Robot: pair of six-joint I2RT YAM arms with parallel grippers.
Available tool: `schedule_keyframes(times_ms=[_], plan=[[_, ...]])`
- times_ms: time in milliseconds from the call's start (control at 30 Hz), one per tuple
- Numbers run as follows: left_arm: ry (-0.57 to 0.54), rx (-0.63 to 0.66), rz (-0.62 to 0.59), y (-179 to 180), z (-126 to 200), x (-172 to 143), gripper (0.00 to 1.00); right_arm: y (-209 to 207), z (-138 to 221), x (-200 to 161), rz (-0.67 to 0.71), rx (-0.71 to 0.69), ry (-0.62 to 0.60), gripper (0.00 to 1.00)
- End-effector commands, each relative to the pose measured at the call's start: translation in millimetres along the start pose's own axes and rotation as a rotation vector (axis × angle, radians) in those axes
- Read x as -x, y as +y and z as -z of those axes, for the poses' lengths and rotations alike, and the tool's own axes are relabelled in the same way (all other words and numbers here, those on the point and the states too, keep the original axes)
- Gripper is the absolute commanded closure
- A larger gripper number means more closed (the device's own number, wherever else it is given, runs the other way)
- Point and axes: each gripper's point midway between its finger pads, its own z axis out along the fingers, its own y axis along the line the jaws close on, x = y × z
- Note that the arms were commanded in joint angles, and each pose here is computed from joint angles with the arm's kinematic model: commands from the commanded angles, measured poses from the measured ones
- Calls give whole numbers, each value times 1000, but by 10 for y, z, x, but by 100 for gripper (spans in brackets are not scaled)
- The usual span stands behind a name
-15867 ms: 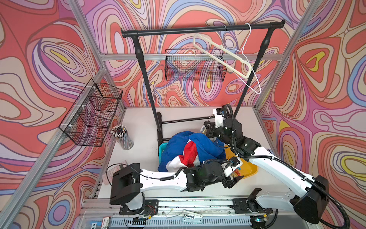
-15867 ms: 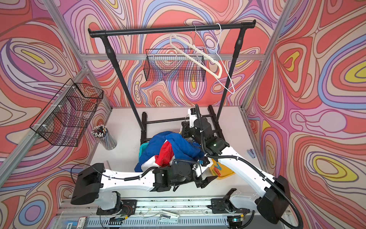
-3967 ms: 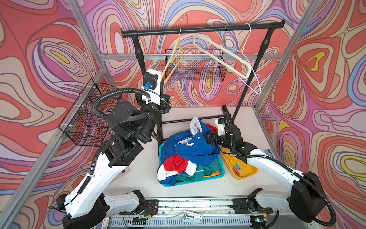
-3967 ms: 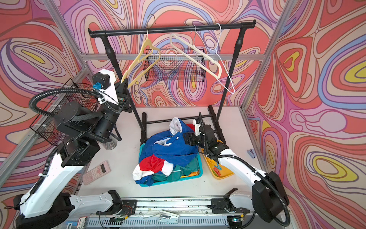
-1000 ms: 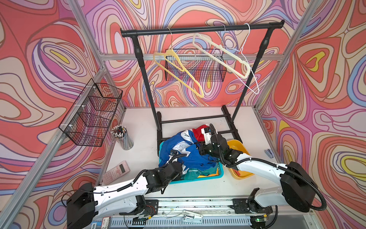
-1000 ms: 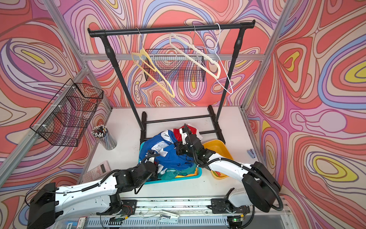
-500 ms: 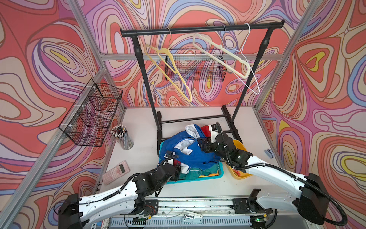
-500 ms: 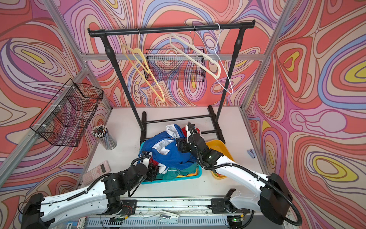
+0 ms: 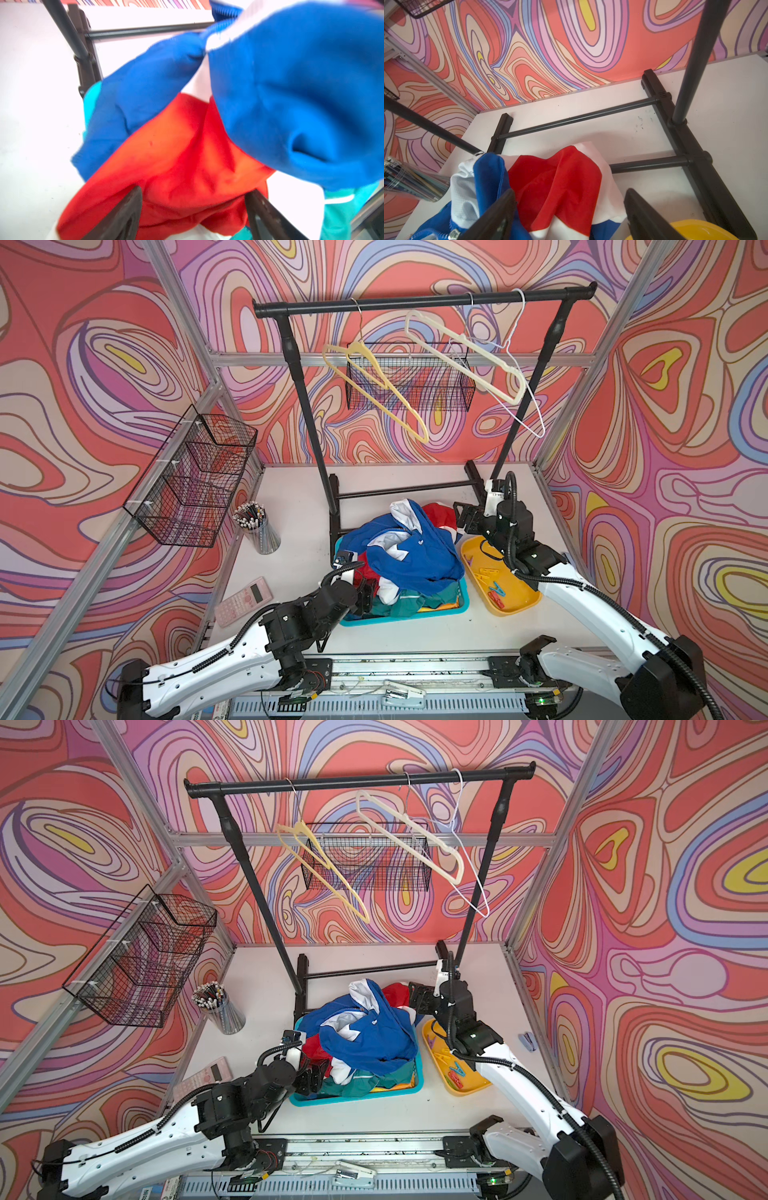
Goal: Remove the clothespins securing jackets to the hanger
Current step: Adjust the jacket in the basket.
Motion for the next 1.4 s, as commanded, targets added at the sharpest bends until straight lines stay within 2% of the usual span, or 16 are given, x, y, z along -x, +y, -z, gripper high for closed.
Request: schedule_keyframes(times_ms=[0, 267, 567, 900, 1000, 1133, 1200, 1267, 1367], plan=[[-47, 72, -14, 160, 120, 158, 16, -159, -104, -82, -83, 31, 38, 12], [-129, 120, -25, 315, 284, 332, 2, -571, -512, -284, -260, 68, 117, 8], [-149, 161, -30, 427, 342, 346, 0, -572, -858, -554, -408, 196, 187, 6], [-154, 162, -20, 446, 342, 328, 0, -481, -964, -737, -522, 286, 248, 10], [-157, 160, -21, 438, 339, 336, 0, -421, -979, -779, -538, 321, 278, 16], [-157, 159, -18, 437, 342, 341, 0, -330, -984, -864, -539, 357, 319, 30], [-161, 168, -20, 454, 356, 351, 0, -288, -976, -909, -536, 374, 341, 41], [-170, 177, -25, 475, 389, 386, 0, -247, -946, -930, -538, 396, 359, 57], [-185, 185, -24, 507, 432, 421, 0, -218, -855, -833, -518, 399, 327, 72]])
